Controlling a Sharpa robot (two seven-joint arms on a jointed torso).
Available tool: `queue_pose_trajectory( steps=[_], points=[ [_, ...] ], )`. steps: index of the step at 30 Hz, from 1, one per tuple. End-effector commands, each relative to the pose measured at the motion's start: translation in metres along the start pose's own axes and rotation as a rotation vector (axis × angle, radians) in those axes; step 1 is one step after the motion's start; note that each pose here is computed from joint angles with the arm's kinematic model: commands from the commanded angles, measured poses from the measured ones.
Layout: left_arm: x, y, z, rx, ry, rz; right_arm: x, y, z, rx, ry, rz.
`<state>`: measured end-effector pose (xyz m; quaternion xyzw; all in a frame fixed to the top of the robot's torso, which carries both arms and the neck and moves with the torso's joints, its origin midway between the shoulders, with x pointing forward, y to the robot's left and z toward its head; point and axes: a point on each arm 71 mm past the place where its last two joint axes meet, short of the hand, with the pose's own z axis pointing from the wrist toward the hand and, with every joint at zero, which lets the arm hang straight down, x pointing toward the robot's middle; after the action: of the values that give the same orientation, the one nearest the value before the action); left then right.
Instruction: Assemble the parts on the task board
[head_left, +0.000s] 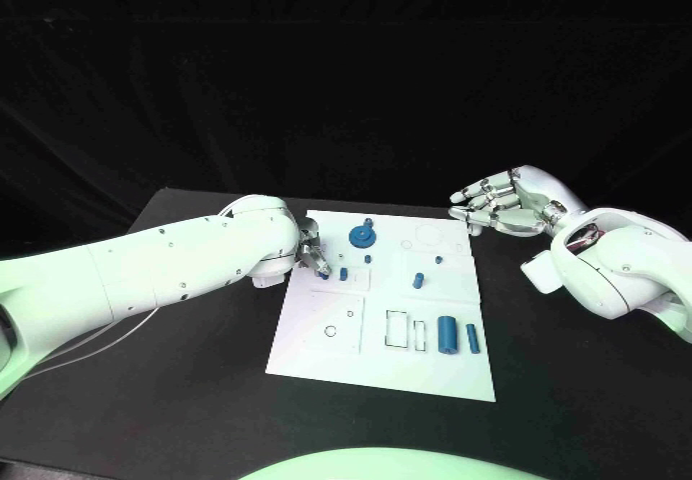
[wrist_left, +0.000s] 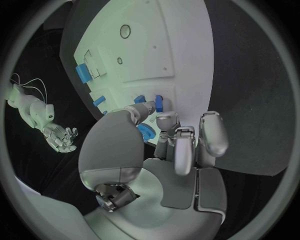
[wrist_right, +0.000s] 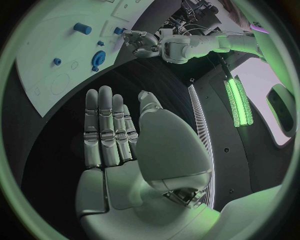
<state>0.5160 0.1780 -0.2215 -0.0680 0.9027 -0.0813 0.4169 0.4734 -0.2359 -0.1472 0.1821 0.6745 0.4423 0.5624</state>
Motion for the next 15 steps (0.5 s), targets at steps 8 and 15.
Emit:
queue_pose_trajectory(
  steps=[8,15],
  points=[
    [0.0033,-0.0001,-0.0037,0.025,-0.047,-0.112,0.0014,0.0004,0.0000,-0.008,0.014,-0.002],
    [0.0055,0.0018,-0.0079,0.037,-0.082,-0.181,0.0012,0.0001,-0.0001,-0.008,0.013,-0.002]
  ],
)
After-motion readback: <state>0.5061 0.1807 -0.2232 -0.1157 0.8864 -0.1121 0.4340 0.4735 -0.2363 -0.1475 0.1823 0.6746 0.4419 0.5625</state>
